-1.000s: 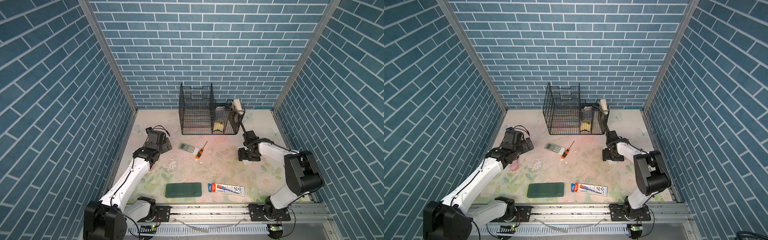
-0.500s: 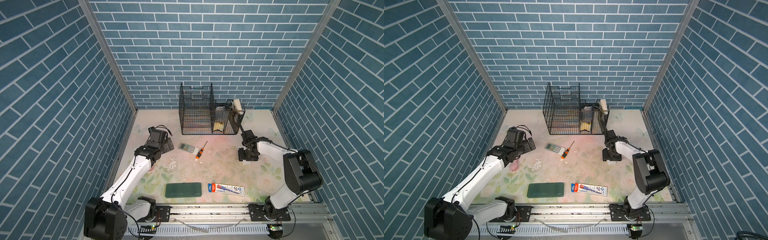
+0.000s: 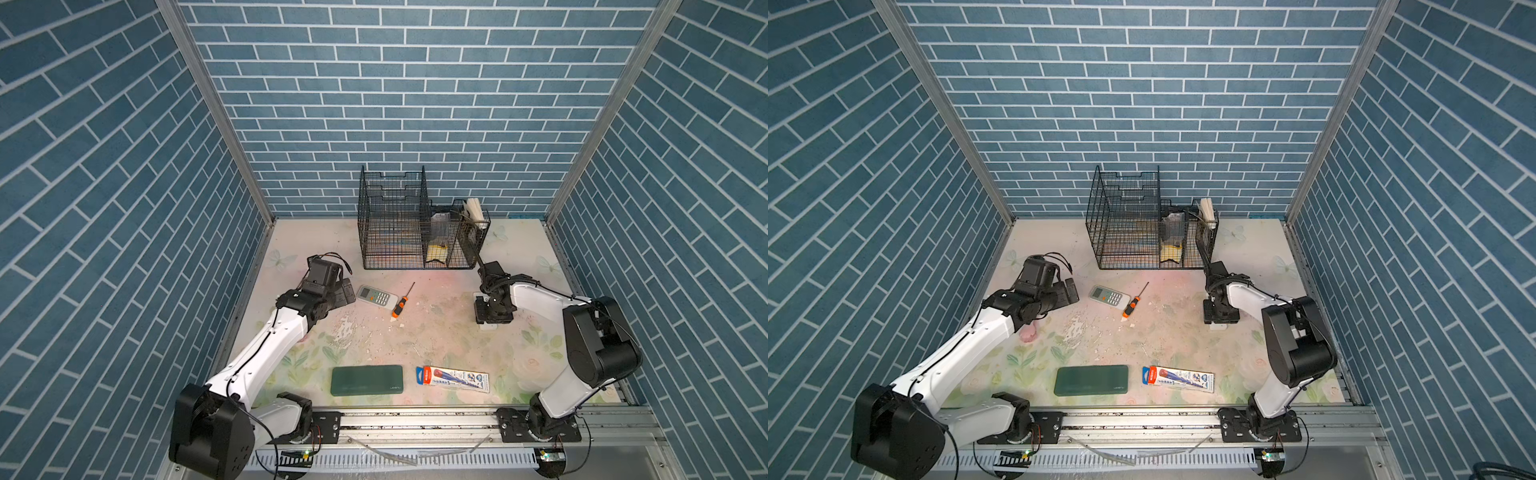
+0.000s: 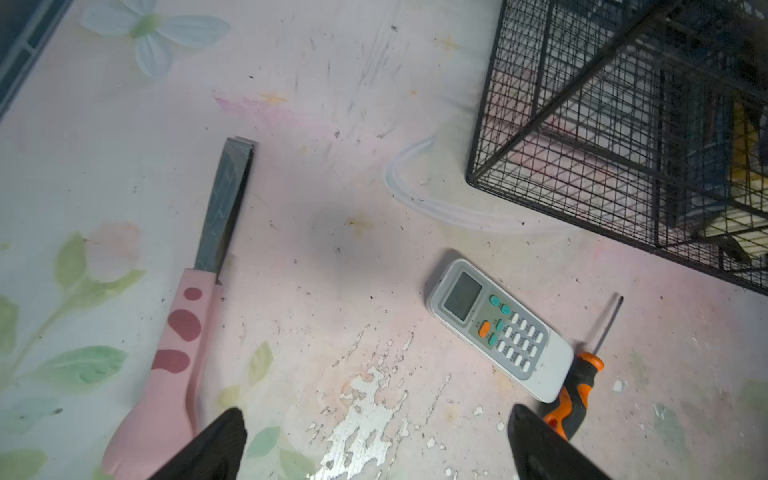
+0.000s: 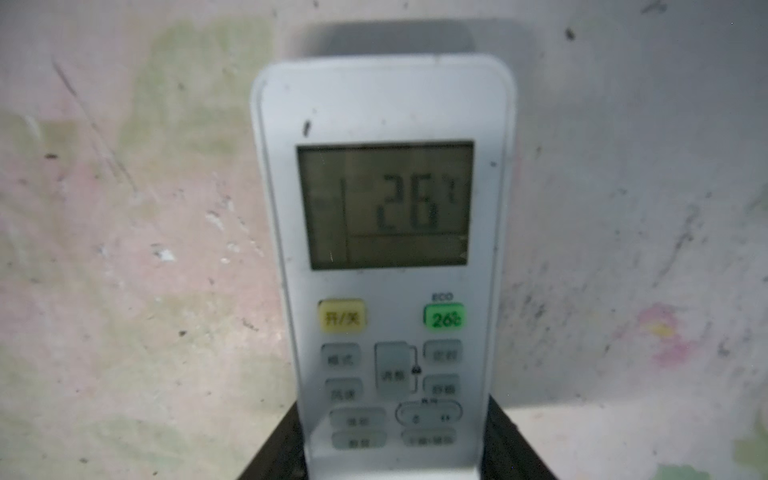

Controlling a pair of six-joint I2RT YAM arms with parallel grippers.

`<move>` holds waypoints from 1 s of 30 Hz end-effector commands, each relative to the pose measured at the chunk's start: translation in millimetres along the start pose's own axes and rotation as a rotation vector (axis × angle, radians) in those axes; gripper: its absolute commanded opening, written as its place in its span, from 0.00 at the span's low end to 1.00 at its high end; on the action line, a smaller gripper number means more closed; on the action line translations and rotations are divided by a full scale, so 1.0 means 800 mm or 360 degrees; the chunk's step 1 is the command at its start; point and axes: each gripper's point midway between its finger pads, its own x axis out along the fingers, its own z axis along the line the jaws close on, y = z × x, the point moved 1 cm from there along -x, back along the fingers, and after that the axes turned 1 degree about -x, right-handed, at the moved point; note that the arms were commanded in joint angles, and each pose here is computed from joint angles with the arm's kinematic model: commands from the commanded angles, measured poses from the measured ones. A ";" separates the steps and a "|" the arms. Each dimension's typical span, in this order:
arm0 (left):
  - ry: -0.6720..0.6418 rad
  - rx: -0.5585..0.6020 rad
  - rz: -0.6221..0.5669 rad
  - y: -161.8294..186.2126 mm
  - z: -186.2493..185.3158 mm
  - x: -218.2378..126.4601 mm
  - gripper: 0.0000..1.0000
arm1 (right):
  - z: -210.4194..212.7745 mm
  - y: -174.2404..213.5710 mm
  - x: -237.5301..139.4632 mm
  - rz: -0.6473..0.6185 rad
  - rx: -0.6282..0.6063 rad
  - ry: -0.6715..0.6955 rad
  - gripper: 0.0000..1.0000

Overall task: Unload the batteries from the remote control
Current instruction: 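Close the right gripper on the white remote and lift it toward the left gripper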

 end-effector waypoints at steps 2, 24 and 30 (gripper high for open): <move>0.0158 -0.0012 0.0052 0.007 -0.035 -0.004 0.99 | 0.018 -0.007 -0.022 -0.0031 -0.0039 -0.0033 0.32; 0.1154 -0.0029 0.0063 0.041 -0.272 0.003 0.88 | 0.165 -0.038 -0.125 -0.0349 -0.0365 -0.0577 0.25; 0.1274 -0.0063 0.0051 0.049 -0.290 0.014 0.89 | 0.200 -0.045 -0.138 -0.0372 -0.0435 -0.0664 0.24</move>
